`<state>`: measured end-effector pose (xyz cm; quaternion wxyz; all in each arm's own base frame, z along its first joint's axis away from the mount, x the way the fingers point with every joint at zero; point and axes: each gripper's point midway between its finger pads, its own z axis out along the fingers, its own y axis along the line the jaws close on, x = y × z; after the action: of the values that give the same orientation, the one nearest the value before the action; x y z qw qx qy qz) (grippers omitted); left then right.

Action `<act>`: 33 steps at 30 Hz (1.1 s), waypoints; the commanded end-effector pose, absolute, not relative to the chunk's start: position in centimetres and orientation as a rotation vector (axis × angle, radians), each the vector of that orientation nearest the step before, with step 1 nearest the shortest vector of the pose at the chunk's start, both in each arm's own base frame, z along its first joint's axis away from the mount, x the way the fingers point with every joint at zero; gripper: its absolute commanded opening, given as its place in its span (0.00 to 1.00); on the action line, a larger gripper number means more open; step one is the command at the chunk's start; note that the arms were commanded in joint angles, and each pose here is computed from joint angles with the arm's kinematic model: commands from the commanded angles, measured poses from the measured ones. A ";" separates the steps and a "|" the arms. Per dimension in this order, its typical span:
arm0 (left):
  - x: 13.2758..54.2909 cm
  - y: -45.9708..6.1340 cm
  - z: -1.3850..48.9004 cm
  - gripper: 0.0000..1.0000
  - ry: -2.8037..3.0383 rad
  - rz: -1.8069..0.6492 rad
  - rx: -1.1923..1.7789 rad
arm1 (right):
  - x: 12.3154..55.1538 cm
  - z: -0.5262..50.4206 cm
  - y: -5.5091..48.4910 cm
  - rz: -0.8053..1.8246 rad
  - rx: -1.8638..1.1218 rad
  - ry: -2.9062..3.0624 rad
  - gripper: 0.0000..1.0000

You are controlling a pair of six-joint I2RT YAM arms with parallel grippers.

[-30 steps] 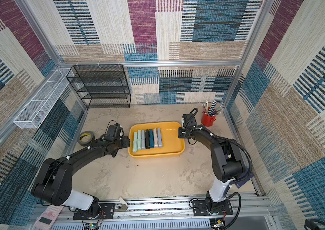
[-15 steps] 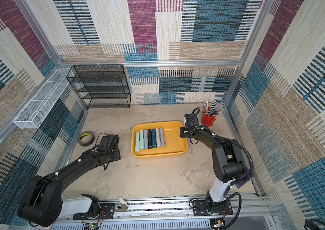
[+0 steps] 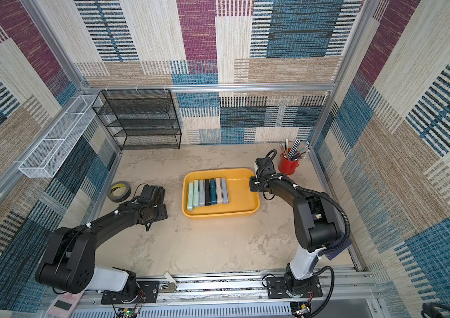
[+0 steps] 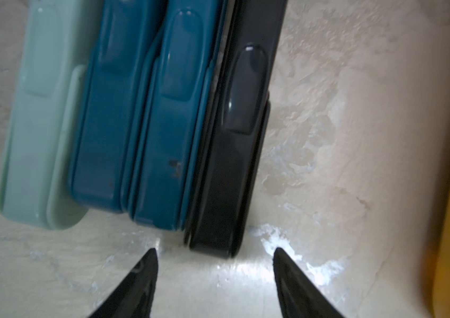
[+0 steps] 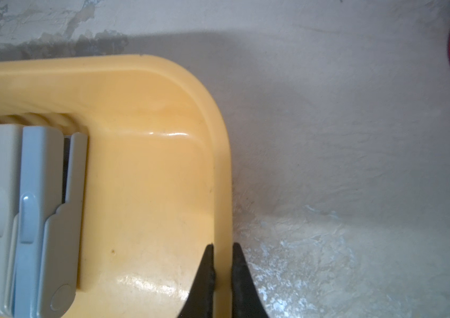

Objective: Put the pruning pliers into the storage box
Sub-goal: Pick up the pruning pliers from the center of the board, then adjust the storage box at the center of the board.

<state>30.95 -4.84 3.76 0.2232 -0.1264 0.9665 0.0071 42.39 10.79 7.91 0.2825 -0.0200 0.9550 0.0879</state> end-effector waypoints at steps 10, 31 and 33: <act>33.4 -6.1 2.9 0.63 2.726 0.008 -0.272 | 43.6 8.4 11.0 0.257 -0.037 2.517 0.07; 34.8 -6.3 2.7 0.29 2.792 0.067 -0.207 | 43.8 8.4 10.9 0.273 -0.012 2.510 0.06; 34.7 -6.4 3.1 0.21 2.787 0.055 -0.213 | 43.7 8.4 11.1 0.286 -0.011 2.510 0.06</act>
<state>34.98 -6.33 2.64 0.1721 -0.0810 0.9815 0.0209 43.07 10.90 7.85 0.2882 -0.0180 0.9525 0.0969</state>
